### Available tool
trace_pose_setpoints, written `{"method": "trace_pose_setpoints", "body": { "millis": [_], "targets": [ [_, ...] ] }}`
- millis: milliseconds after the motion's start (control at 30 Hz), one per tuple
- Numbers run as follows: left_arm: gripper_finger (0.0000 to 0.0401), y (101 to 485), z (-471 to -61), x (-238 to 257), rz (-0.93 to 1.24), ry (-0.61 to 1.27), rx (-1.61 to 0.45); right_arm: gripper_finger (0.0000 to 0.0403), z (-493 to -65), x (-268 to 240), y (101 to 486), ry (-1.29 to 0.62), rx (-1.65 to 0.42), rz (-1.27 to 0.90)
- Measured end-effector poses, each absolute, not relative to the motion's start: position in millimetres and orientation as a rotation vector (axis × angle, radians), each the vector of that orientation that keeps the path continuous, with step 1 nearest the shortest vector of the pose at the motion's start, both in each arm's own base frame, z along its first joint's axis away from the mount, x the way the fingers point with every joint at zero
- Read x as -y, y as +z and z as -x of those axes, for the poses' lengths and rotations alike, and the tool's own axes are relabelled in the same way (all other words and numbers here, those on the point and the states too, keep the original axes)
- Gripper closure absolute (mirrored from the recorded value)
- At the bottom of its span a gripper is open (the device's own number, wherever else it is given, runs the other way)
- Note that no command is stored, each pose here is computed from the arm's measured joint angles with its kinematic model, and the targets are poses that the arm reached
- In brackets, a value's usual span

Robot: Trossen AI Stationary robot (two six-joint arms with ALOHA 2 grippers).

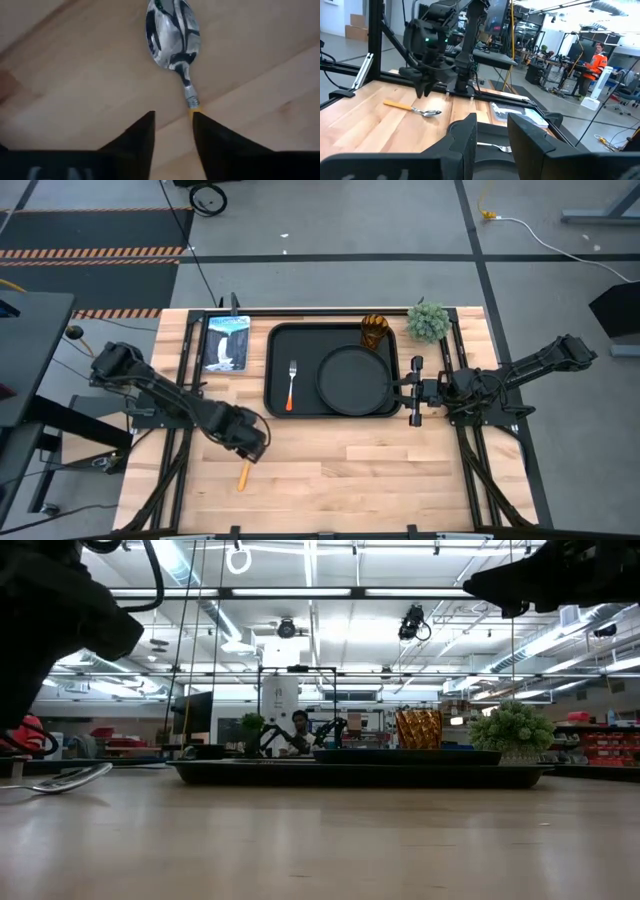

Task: Pick and place plate/cup/fork/spoon on tray
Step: Put the yellow spoon on the black serving tray beside the orange fork

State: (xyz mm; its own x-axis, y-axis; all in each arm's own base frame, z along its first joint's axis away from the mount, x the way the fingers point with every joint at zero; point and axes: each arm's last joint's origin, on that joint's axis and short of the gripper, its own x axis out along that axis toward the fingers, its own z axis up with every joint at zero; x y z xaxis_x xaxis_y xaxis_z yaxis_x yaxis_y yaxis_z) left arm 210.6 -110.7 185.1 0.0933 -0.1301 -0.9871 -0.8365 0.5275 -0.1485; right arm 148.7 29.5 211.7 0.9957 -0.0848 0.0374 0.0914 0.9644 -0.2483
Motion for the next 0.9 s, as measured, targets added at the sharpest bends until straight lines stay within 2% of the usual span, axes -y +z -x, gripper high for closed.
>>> {"method": "trace_pose_setpoints", "body": {
  "millis": [133, 267, 600, 900],
  "targets": [
    [0.0219, 177, -215, 119, 0.935, 0.662, -1.408, 0.0287, -149, -30, 212, -0.089, 0.029, 0.252],
    [0.0208, 166, -221, 125, 0.952, 0.674, -1.411, 0.0287, -149, -30, 212, -0.088, 0.028, 0.252],
    [0.0229, 141, -228, 129, 0.936, 0.726, -1.492, 0.0287, -149, -30, 212, -0.088, 0.033, 0.248],
    [0.0248, 142, -229, 129, 0.949, 0.739, -1.482, 0.0287, -149, -30, 213, -0.087, 0.037, 0.246]
  ]
}}
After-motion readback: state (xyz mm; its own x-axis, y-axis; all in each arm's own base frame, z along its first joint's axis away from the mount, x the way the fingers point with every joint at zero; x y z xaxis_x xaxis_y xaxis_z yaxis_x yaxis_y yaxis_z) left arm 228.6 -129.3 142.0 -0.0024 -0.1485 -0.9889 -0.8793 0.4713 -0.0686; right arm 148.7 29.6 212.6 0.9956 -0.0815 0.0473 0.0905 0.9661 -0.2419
